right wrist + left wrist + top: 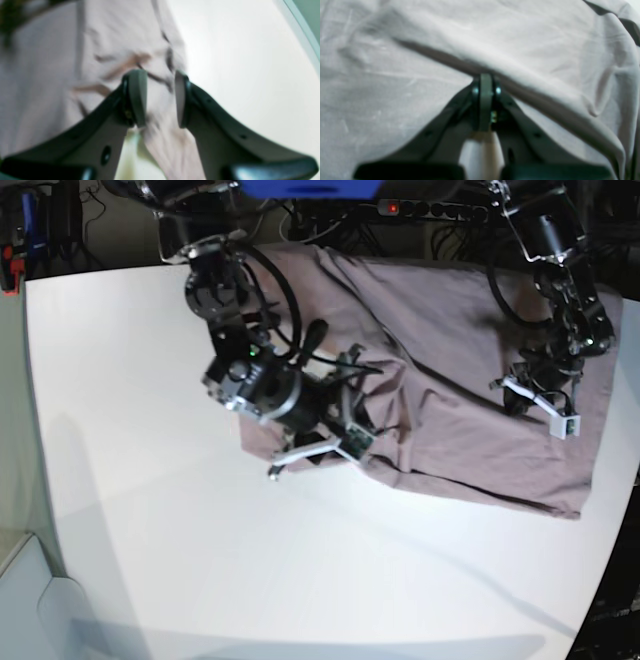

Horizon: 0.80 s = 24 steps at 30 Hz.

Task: Layout the t-shirt on the table in an organized manner, then fold the t-shirt properly
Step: 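Fold the held shirt edge with the right gripper toward the left gripper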

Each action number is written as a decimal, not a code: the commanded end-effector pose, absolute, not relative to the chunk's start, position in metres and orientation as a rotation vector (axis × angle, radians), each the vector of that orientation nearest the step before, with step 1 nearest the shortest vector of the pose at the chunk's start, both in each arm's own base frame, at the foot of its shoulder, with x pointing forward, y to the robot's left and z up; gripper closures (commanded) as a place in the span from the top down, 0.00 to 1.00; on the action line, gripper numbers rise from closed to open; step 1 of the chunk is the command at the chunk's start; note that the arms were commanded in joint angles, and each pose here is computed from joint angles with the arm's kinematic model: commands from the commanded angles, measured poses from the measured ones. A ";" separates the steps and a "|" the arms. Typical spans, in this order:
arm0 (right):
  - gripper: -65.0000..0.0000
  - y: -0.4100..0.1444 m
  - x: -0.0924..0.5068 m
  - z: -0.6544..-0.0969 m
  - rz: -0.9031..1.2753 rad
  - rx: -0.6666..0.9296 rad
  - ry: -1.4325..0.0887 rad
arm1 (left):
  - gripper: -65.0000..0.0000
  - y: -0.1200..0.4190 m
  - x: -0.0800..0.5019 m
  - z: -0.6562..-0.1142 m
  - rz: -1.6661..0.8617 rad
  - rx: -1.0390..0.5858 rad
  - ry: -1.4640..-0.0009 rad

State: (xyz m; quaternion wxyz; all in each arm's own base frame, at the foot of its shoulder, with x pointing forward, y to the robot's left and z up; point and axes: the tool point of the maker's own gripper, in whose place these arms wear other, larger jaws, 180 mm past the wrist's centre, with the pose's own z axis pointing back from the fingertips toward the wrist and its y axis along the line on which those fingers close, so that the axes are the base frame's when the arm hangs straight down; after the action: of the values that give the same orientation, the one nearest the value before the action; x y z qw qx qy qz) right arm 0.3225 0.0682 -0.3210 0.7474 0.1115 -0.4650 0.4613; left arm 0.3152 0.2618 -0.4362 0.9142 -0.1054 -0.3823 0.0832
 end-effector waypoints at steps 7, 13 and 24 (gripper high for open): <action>0.33 0.060 0.300 -0.331 0.975 0.270 -1.000 | 0.00 0.266 0.302 -0.448 0.151 -0.181 -0.700; 0.57 0.045 0.304 -0.337 0.842 0.235 -1.002 | 0.00 0.266 0.303 -0.447 0.153 -0.184 -0.704; 0.58 0.029 0.314 -0.366 0.824 0.192 -0.928 | 0.00 0.265 0.304 -0.447 0.153 -0.186 -0.707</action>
State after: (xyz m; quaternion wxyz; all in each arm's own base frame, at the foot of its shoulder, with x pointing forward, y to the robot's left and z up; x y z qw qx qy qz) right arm 0.3048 0.0258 -0.3796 0.8185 0.0869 -0.4105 0.3924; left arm 0.3155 0.2617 -0.4361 0.9147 -0.1068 -0.3807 0.0831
